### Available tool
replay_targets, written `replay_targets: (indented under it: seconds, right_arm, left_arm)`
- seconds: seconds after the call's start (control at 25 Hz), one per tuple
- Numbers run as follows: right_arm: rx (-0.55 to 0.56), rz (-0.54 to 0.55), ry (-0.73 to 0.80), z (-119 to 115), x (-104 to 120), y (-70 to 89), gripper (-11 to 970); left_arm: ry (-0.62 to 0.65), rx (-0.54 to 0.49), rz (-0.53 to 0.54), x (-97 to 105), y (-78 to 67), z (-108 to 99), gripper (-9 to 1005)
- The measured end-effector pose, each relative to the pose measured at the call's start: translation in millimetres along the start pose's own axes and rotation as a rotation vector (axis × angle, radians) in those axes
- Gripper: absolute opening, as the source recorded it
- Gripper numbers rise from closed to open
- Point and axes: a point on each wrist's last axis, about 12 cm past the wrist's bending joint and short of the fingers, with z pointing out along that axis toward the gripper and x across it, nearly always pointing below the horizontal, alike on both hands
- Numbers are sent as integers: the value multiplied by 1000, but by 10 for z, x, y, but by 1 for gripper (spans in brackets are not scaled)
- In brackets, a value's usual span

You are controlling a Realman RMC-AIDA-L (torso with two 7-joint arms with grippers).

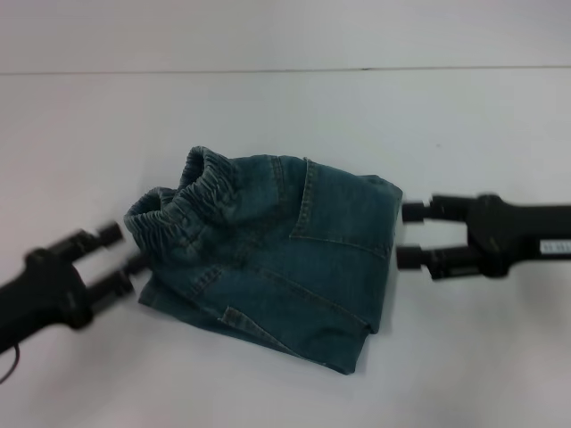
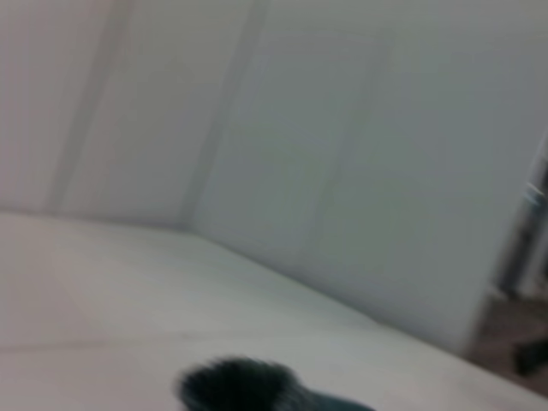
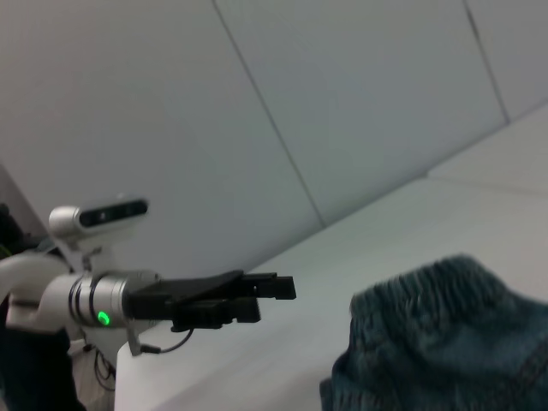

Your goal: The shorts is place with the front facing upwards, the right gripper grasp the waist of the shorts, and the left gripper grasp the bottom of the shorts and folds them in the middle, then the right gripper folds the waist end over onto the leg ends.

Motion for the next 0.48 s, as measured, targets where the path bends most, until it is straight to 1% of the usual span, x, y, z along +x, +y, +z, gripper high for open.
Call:
replay_targets:
  seconds: [0.08,0.12,0.2,0.28,0.48]
  right_arm:
    - [-3,18,14,-48,83,28,940]
    - [0,23,18,-63,122,39,940]
    - [8,29,26,-78,181,50,940]
    - [18,31,32,-72,236,59,940]
    - [17,33,41,-29,272,71,940]
  left_arm:
    - [62,64,13,-37,-17,11,523]
    - [90,94,15,-61,-22,25,563]
    - [111,121,16,-90,-17,54,644]
    - [121,138,20,-119,-6,85,724]
    - [143,154,25,-131,4,101,903]
